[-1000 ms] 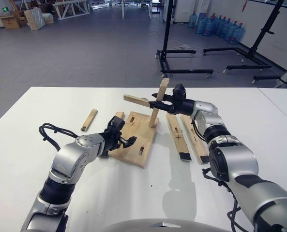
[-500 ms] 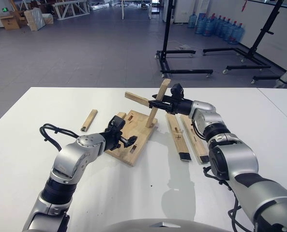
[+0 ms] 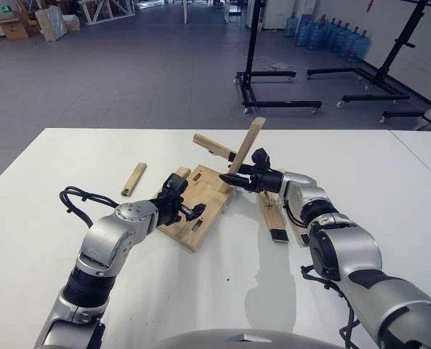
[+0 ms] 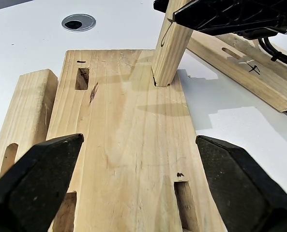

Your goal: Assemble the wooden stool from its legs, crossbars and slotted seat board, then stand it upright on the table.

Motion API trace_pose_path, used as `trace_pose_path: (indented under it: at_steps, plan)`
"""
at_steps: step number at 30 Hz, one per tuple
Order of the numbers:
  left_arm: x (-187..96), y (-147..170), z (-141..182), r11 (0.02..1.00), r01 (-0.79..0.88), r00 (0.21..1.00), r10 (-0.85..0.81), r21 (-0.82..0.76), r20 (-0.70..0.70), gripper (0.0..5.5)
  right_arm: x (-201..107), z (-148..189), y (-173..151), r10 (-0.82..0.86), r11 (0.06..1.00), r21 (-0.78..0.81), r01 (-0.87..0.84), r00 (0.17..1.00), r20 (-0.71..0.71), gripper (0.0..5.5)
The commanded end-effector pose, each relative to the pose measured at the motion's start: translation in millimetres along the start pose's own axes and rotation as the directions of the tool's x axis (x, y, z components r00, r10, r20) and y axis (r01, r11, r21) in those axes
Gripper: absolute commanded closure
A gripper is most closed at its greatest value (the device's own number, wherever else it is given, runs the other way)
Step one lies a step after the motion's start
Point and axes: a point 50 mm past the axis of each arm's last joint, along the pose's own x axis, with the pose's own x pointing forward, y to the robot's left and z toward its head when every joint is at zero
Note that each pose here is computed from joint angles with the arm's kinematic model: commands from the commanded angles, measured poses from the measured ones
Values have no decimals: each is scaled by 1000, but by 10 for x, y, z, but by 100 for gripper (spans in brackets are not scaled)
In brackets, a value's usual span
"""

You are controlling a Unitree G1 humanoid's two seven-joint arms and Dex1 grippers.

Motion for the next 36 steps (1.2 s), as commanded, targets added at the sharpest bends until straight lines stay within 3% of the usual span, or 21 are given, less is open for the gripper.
trace_pose_path:
  at_steps: [1, 6, 10, 13, 16, 20, 27, 31, 36]
  plan:
    - [-26, 104, 35, 1000, -24, 1000, 24, -6, 19, 123, -95, 108, -39, 12, 997, -73, -15, 999, -46, 106]
    - [-147, 313, 229, 999, -40, 992, 38, 8, 120, 123, -322, 110, -138, -54, 993, -113, 45, 995, -83, 106]
    - [-462, 609, 471, 999, -35, 959, 38, -16, 281, 123, -642, 95, -170, -39, 996, -90, 27, 991, -129, 106]
    - [-795, 908, 552, 991, -97, 919, 124, -91, 375, 123, -852, 110, 100, -54, 952, -306, -6, 981, -186, 106]
    - [-1005, 1140, 483, 971, -191, 895, 233, -145, 379, 123, -890, 176, 660, -43, 910, -410, -54, 974, -223, 106]
    - [-1007, 1195, 456, 961, -217, 888, 267, -170, 374, 123, -585, 298, 1180, 109, 849, -478, -225, 960, -258, 106]
    - [-869, 1133, 469, 963, -206, 893, 258, -175, 369, 123, 319, 308, 1659, 163, 857, -456, -240, 966, -202, 106]
    - [-831, 1128, 434, 960, -213, 894, 267, -181, 360, 123, 687, 197, 1676, 4, 805, -569, -170, 960, -281, 106]
    - [-753, 1063, 391, 964, -207, 904, 254, -169, 343, 123, 837, 102, 1510, -136, 721, -680, -135, 934, -330, 106]
